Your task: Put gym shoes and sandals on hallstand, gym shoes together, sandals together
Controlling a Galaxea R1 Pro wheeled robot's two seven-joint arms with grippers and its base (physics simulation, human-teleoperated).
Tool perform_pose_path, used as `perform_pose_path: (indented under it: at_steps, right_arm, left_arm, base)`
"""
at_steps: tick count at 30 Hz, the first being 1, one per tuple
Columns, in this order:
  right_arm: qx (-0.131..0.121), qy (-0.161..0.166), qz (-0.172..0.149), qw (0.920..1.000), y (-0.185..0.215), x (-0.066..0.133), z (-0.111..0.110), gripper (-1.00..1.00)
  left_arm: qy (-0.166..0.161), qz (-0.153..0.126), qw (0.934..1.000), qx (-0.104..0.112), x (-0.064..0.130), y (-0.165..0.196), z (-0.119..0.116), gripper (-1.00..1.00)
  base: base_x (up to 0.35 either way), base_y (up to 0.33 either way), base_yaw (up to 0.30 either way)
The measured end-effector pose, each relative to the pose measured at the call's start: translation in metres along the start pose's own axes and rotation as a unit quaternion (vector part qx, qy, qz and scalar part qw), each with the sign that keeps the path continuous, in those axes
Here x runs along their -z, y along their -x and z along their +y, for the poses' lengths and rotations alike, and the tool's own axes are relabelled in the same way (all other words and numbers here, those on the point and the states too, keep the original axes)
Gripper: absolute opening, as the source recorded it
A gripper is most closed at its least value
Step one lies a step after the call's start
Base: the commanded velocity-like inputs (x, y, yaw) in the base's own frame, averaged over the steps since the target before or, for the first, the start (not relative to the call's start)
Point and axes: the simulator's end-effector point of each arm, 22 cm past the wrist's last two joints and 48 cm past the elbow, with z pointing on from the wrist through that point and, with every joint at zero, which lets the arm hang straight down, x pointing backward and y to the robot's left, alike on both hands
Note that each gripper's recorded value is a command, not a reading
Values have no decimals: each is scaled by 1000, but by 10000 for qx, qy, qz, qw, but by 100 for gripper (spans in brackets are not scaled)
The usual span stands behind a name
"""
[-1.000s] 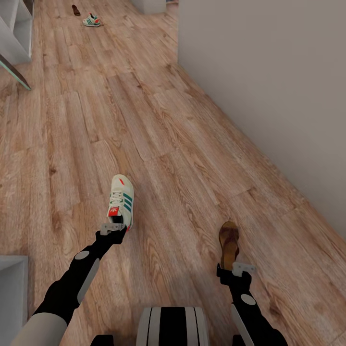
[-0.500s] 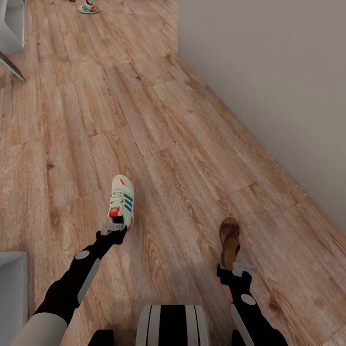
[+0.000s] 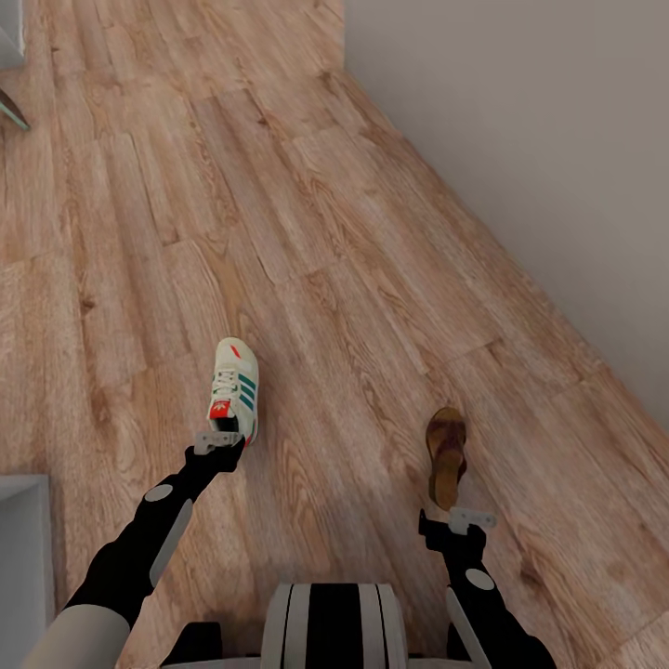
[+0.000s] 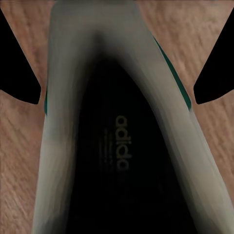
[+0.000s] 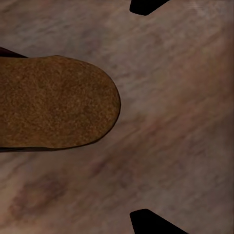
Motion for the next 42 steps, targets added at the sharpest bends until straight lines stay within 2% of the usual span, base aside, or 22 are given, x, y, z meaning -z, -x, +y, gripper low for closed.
perform_pose_path:
  at_steps: [42]
  right_arm:
    - [-2,-8,14,10000,-2,-2,-1,100]
  left_arm:
    - [-24,-91,9999,36,-1,5,-3,-100]
  base:
    - [54,0,0]
